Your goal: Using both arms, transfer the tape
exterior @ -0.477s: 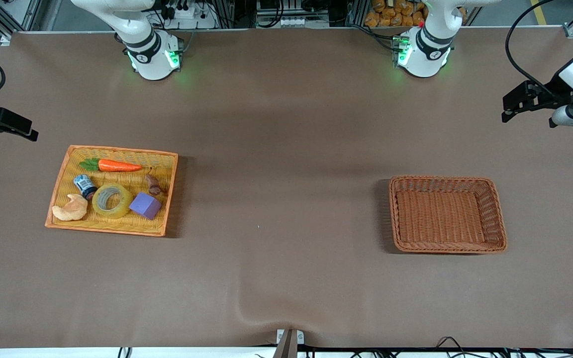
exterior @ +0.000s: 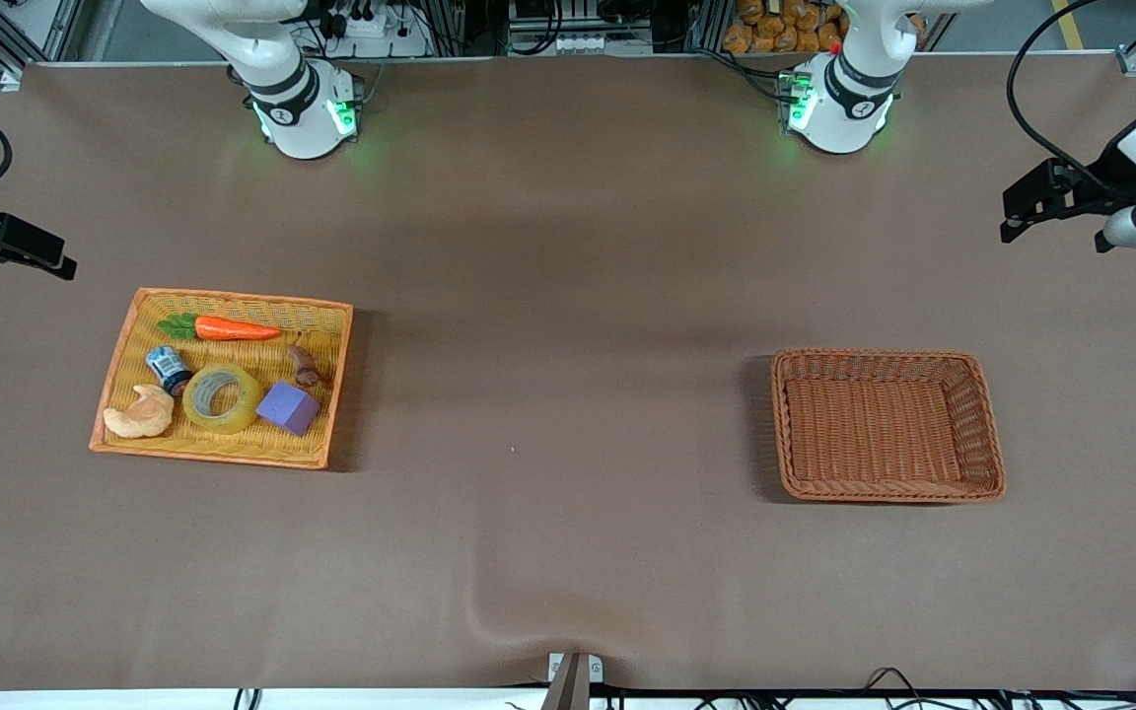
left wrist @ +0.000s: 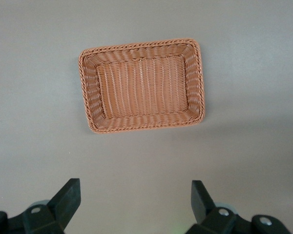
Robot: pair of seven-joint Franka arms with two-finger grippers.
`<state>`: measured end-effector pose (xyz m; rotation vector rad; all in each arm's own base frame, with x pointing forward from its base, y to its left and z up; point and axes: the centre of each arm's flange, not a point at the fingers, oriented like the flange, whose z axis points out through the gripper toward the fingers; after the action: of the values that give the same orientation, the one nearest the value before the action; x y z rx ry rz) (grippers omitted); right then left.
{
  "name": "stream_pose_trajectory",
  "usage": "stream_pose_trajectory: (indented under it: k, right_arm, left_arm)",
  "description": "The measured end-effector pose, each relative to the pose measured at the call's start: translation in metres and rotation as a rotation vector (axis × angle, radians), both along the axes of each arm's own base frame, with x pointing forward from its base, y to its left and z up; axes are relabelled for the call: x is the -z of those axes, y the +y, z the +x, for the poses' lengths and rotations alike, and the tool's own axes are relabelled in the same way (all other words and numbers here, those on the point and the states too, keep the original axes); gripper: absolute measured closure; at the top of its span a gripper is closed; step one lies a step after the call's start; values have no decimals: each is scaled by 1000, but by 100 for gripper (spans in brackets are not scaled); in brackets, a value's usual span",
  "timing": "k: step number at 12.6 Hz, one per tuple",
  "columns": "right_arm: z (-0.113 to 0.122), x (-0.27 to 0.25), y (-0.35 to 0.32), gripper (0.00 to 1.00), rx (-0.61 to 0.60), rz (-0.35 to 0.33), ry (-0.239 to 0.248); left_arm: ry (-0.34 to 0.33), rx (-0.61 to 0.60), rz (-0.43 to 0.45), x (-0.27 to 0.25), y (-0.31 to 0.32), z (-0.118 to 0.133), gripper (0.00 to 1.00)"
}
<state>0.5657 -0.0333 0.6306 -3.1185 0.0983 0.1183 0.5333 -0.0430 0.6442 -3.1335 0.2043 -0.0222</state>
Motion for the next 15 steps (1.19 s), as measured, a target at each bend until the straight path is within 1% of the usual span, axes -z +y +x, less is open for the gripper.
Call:
stream_pose_trajectory:
  k: [3,5,6,8,10,12,14,15]
  right_arm:
    - [0,4,8,0,-16,3,12]
    - [4,25,38,0,-67,4,28]
    - [8,40,56,0,-96,3,21]
    - [16,74,81,0,-141,2,-10]
    - [20,116,87,0,-214,6,-36]
    - [19,166,81,0,-277,6,-64]
    - [20,215,78,0,-354,6,-73]
    - [23,241,78,0,-393,5,-75]
  left_arm:
    - [0,-20,0,0,10,1,0]
    - [7,-24,0,-1,13,0,0]
    - [9,-20,1,-1,11,-1,0]
    - [17,-7,1,2,4,0,0]
    - [41,7,2,14,-4,6,0]
    - [74,18,-17,36,-13,19,0]
    - [77,21,-44,47,-18,35,0]
    - [72,21,-47,48,-19,41,0]
